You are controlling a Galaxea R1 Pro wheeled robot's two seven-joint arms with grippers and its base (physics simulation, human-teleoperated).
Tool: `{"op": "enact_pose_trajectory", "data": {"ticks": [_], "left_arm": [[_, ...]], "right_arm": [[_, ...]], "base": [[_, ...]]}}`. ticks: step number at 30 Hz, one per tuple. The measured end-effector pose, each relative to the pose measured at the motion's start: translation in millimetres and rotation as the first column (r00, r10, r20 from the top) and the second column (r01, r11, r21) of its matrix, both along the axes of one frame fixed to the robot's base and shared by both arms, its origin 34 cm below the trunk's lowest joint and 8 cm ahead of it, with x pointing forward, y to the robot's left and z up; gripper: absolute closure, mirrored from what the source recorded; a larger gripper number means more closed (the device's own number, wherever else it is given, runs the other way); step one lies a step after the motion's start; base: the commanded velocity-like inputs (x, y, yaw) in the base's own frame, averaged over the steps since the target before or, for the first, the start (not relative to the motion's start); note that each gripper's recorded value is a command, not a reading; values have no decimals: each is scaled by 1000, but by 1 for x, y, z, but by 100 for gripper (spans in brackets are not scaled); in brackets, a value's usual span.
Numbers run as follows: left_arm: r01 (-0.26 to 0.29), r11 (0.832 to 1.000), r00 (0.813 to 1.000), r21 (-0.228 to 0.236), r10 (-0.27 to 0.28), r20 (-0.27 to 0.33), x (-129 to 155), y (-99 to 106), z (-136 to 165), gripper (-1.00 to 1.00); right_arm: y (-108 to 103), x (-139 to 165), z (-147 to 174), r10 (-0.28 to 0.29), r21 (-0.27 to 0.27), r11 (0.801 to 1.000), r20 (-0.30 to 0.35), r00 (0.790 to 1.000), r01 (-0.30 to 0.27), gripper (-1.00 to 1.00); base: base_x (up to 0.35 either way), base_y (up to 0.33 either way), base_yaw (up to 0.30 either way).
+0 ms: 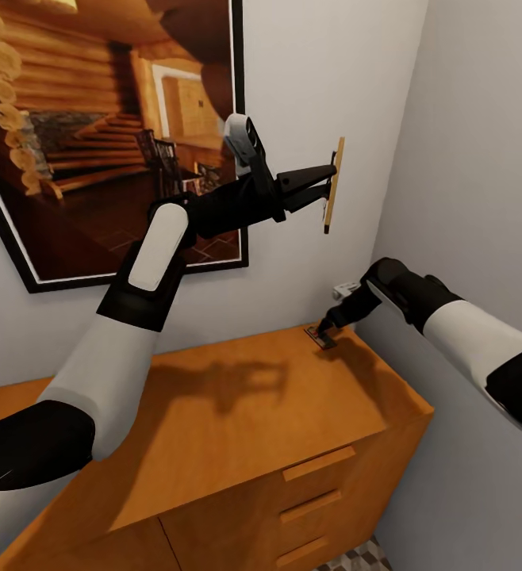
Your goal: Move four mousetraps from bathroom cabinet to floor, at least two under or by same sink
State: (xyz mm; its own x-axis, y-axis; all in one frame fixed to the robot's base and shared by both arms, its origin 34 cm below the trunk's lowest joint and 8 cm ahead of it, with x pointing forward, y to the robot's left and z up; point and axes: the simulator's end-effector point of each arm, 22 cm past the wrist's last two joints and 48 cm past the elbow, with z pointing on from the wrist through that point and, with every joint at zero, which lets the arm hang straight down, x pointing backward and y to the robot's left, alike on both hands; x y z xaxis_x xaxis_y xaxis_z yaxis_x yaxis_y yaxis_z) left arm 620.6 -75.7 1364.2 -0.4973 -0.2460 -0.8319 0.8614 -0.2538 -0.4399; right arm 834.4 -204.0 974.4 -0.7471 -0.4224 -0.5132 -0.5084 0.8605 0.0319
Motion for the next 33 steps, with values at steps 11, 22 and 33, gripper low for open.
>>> {"op": "enact_pose_trajectory", "data": {"ticks": [11, 22, 33], "left_arm": [[11, 1000, 1000, 18, -11, 5, -5, -6, -4, 100], [20, 1000, 998, -3, -19, 52, -18, -8, 4, 100], [27, 1000, 996, -8, -26, 81, -28, -8, 9, 100]], "right_arm": [[-11, 2, -6, -53, 34, 998, -25, 998, 54, -100], [-12, 1, -8, -58, 33, 998, -29, 998, 59, -100], [-10, 1, -9, -56, 31, 998, -30, 998, 57, -100]], "base": [[0, 0, 0], [115, 0, 0], [9, 0, 0]]}}
